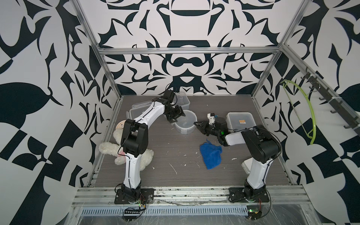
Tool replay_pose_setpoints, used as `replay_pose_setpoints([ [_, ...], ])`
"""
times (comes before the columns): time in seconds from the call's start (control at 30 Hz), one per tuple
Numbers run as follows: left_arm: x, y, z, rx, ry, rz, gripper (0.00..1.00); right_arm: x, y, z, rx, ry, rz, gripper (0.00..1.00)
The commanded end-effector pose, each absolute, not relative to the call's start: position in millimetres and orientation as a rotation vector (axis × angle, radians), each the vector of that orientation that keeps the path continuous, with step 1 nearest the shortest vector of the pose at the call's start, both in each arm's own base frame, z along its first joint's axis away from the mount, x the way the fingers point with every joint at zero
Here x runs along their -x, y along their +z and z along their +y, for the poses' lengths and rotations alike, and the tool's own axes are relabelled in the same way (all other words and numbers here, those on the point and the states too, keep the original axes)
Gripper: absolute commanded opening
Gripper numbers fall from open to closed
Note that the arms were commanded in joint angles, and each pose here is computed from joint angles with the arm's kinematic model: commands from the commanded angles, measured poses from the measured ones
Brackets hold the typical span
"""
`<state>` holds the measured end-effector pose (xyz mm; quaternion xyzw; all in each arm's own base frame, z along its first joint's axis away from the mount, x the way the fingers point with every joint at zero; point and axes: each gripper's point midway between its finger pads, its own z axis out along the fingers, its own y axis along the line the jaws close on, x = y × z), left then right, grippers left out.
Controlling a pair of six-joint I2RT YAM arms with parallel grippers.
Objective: Wipe the insides of the lunch boxes
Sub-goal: Open the fastener of the lunch box.
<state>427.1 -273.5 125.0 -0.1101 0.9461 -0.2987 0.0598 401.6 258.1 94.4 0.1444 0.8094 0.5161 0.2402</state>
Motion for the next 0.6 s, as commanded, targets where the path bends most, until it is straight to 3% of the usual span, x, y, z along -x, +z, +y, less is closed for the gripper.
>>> replay_pose_setpoints([
  [0.0,-416,90,-286,0.308,-0.888,2.984,0.71,-365,58,255,-0.199,1.149,2.503,0.0],
  [0.17,-435,147,-303,0.243,-0.989,2.881,0.72,-358,45,255,-0.194,1.147,2.594,0.0],
  [0.3,-450,186,-316,0.194,-1.059,2.769,0.73,-360,42,266,-0.245,1.315,2.569,0.0],
  [0.57,-466,186,-347,0.148,-1.168,2.725,0.73,-369,52,272,-0.329,1.526,2.464,0.0],
])
